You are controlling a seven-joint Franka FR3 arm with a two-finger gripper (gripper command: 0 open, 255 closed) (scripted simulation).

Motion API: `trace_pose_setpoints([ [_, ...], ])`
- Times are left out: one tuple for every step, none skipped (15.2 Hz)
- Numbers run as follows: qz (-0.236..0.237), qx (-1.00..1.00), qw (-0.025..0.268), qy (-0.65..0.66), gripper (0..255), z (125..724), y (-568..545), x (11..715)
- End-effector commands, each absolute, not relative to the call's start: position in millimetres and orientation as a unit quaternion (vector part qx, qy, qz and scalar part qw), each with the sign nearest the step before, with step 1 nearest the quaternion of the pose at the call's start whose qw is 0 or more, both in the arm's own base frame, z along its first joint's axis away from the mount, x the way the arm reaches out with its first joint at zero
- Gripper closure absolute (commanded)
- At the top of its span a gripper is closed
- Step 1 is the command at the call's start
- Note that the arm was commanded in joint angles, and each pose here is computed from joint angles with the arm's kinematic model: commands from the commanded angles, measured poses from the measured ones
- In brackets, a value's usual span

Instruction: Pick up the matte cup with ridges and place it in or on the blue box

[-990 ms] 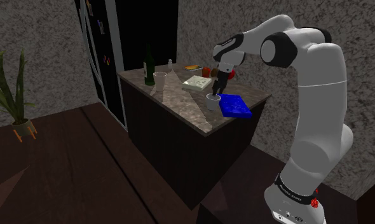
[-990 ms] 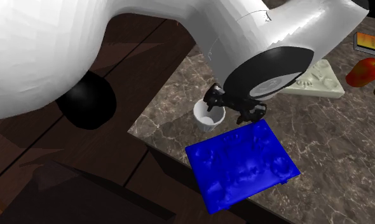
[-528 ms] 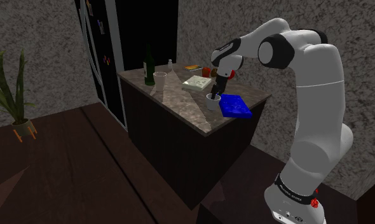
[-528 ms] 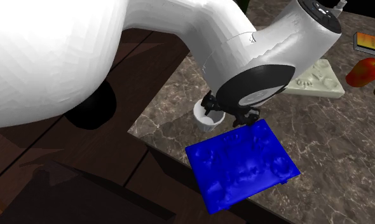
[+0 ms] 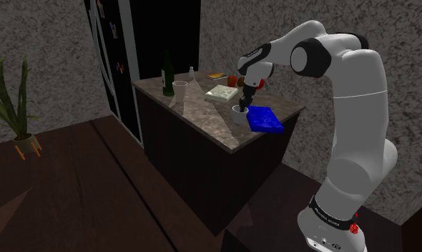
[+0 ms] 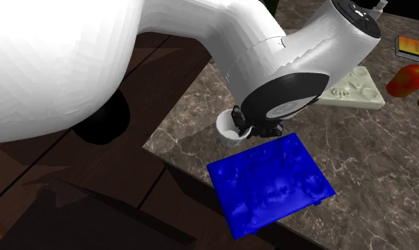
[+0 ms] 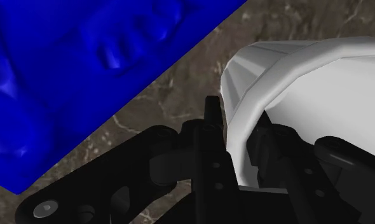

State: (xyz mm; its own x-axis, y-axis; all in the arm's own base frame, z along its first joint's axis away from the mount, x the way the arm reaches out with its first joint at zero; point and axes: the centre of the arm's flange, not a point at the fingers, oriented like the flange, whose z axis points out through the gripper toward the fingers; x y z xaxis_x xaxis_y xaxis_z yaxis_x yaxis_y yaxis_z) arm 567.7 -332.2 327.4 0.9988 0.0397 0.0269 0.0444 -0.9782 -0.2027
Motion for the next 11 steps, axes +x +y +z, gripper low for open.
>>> trace_pose_setpoints([
  [-0.011,-0.994,0.102,-0.021,255,327.4,-332.2,567.7],
  [-0.011,-0.994,0.102,-0.021,255,327.4,-332.2,567.7],
  [-0.011,-0.994,0.102,-0.021,255,327.3,-332.2,567.6],
  [-0.011,-0.994,0.102,-0.021,255,327.3,-332.2,567.6],
  [-0.011,-0.994,0.102,-0.021,255,327.2,-332.2,567.5],
  [-0.011,-0.994,0.102,-0.021,255,327.2,-332.2,567.6],
  [-0.011,-0.994,0.102,-0.021,255,327.3,-332.2,567.7],
  [-0.011,-0.994,0.102,-0.021,255,332.6,-332.2,567.6],
  [-0.011,-0.994,0.102,-0.021,255,337.9,-332.2,567.7],
  [-0.011,-0.994,0.102,-0.021,255,343.2,-332.2,567.7],
  [-0.011,-0.994,0.102,-0.021,255,348.4,-332.2,567.7],
])
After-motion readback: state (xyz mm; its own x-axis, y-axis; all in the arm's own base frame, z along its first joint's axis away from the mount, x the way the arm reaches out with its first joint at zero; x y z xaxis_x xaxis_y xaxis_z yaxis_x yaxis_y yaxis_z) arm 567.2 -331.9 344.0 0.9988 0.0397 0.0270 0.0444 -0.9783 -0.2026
